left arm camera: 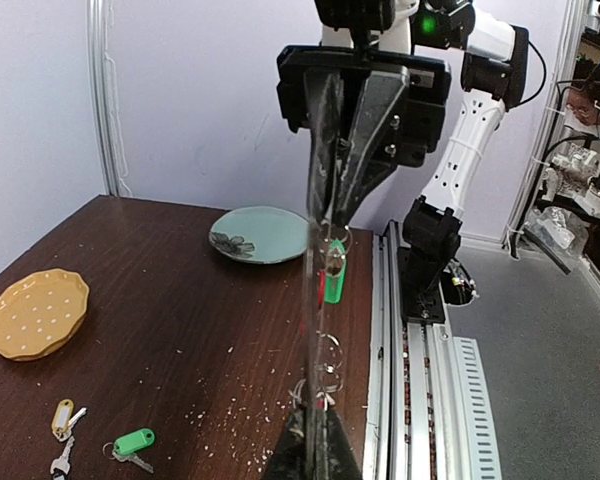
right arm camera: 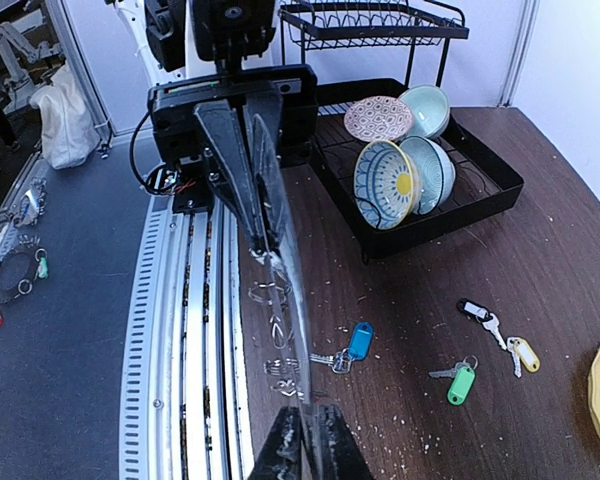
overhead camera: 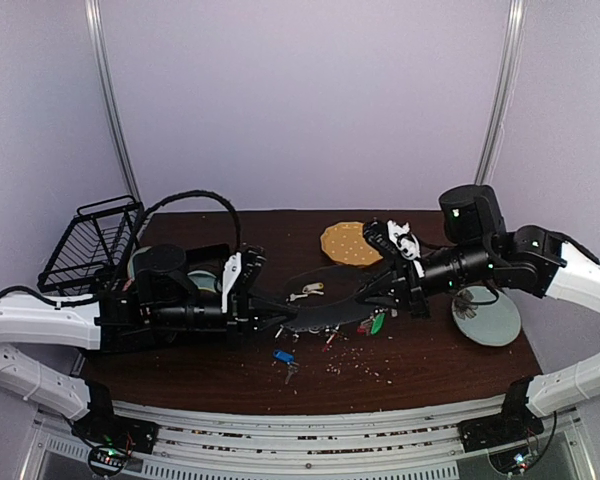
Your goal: Put the keys on the keyring
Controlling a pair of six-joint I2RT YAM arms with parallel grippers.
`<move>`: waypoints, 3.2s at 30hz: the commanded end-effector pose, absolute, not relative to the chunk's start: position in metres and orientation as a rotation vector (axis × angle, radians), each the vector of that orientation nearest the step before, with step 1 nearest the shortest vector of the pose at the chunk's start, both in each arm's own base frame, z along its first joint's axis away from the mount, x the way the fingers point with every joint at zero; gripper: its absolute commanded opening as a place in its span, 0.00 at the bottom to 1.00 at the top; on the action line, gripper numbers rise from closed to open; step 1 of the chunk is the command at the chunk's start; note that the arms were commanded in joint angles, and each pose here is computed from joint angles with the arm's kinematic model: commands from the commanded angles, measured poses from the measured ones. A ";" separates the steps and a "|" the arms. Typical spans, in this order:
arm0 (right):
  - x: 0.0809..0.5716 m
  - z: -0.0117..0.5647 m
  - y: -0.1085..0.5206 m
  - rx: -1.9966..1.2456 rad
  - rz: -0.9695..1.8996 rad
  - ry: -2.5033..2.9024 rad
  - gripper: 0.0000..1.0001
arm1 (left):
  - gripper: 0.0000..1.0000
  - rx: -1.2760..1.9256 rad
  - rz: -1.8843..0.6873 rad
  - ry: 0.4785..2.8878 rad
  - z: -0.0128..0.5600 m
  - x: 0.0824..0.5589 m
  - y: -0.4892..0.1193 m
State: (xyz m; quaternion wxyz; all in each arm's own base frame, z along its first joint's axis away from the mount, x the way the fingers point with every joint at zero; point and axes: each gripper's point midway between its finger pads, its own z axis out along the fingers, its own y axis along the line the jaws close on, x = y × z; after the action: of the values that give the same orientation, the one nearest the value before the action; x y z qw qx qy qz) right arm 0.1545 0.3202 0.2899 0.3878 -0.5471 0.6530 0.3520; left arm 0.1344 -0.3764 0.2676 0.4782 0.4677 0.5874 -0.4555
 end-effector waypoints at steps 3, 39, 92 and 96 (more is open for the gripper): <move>0.195 0.322 0.320 -1.172 0.781 1.629 0.24 | 0.00 0.984 -1.151 1.348 0.305 0.142 -0.372; 0.197 0.286 0.435 -0.739 0.602 1.627 0.34 | 0.00 0.350 -0.965 1.321 0.349 0.214 -0.317; 0.210 0.297 0.427 -0.770 0.539 1.513 0.00 | 0.00 0.298 -1.017 1.357 0.334 0.213 -0.308; 0.202 0.304 0.422 -0.767 0.599 1.447 0.00 | 0.00 0.295 -1.045 1.363 0.332 0.213 -0.309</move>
State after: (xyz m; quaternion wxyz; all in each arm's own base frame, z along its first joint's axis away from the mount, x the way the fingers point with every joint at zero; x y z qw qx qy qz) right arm 0.2090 0.4309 0.2727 0.6119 -0.3499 0.6729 0.2244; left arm 0.2098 -0.3208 0.3129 0.6276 0.1646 0.6218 -0.4386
